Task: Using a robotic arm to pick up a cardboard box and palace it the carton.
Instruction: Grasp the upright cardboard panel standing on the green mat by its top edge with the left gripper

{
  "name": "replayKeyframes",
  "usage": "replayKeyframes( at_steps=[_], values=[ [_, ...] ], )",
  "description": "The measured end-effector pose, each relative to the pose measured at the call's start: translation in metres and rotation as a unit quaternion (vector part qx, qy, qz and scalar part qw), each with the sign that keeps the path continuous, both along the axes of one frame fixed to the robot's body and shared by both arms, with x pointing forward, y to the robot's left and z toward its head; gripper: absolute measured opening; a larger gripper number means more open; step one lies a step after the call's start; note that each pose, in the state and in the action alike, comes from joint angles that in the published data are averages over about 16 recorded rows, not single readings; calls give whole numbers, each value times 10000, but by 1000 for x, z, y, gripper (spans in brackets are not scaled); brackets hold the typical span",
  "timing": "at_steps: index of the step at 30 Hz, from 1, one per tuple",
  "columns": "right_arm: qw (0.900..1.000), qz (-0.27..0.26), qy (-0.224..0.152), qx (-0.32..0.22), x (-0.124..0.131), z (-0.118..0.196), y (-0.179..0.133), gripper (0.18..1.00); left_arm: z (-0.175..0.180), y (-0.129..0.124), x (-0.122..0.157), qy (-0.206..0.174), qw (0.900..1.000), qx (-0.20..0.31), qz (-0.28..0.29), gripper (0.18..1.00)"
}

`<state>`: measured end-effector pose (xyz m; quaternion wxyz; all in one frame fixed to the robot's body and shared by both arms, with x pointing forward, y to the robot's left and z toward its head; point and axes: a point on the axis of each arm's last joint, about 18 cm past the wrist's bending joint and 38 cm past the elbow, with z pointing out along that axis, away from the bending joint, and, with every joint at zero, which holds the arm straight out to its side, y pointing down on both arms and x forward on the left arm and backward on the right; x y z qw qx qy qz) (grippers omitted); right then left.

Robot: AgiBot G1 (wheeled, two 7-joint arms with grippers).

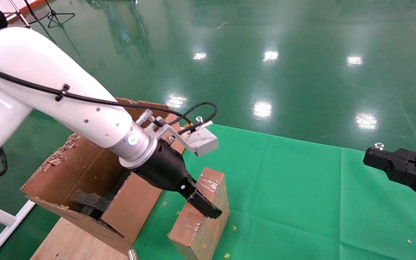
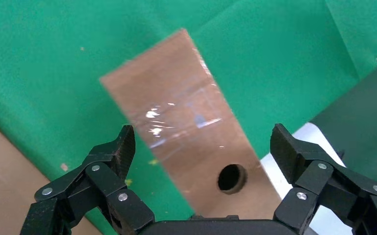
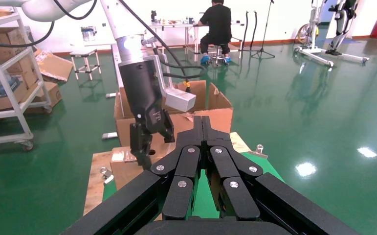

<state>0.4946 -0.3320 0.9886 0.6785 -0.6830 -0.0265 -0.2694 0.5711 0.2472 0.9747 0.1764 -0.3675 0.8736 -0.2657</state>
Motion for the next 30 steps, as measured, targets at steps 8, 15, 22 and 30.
replayKeyframes(
  at_steps=[8,15,22,30],
  values=[
    [10000,-1,1,1,0,0,0,193,-3,-3,0,19,9998,161,-80,1001],
    [10000,-1,1,2,0,0,0,209,-3,-3,0,21,9998,164,-74,996],
    [10000,-1,1,2,0,0,0,257,-3,-2,0,30,9999,124,-64,971],
    [10000,-2,1,1,0,0,0,375,-3,-2,0,35,9999,94,-57,902]
  ],
)
